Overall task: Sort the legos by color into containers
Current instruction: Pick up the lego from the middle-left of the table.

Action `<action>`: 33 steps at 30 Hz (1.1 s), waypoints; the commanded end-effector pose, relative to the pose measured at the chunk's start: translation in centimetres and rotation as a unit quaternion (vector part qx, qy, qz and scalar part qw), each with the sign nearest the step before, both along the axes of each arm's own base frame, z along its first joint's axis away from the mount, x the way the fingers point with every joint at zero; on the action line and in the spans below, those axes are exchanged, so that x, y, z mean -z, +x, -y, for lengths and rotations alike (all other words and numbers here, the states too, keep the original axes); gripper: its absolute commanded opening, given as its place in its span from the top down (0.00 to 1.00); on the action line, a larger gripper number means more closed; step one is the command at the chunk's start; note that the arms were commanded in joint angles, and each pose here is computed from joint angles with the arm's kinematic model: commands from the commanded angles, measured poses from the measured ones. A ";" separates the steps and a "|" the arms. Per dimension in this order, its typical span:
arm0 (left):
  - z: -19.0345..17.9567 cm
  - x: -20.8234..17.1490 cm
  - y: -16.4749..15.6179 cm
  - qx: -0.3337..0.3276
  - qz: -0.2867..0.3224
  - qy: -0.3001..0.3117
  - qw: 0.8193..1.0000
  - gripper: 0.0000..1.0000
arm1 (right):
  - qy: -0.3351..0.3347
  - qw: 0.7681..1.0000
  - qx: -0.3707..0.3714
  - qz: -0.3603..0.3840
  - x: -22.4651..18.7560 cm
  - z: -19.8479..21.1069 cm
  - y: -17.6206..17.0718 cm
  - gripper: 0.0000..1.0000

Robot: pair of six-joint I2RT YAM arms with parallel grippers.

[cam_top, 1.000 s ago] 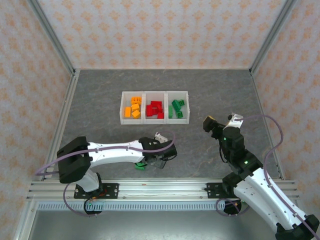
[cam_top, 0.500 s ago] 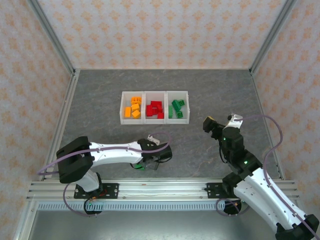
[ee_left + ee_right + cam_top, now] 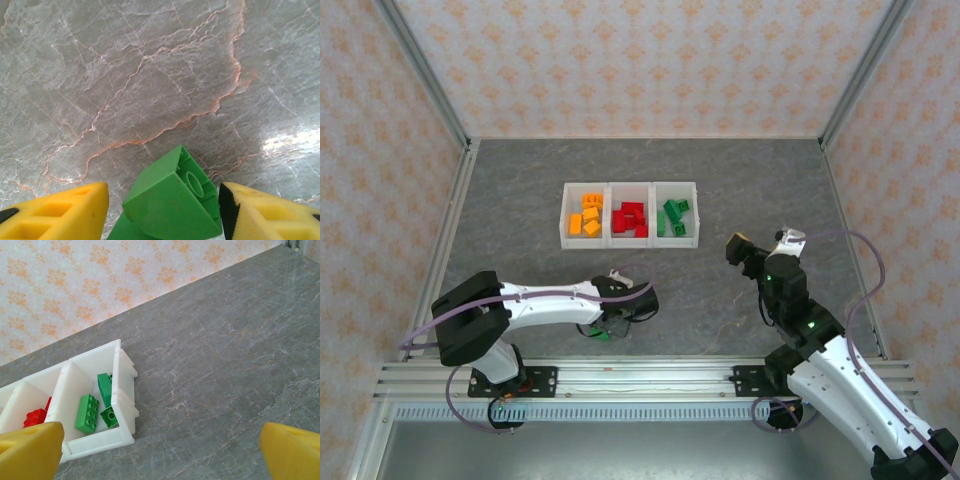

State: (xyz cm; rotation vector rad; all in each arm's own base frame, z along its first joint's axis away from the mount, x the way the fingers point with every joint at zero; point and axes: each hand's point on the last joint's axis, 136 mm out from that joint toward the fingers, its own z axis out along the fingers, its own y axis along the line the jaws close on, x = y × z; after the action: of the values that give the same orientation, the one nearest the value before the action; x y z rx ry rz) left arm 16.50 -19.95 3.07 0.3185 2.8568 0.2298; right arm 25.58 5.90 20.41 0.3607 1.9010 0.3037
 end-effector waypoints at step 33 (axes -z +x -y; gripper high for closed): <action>0.0 -1.4 4.4 -0.033 0.067 -0.017 0.997 0.62 | 0.000 1.000 0.018 0.002 0.2 0.6 0.0 0.00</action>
State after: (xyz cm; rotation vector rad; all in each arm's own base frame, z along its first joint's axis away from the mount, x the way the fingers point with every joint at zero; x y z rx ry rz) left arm 18.20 -20.48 2.10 0.2901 2.8517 0.1613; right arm 25.56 5.88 20.15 0.3602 1.9060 0.3001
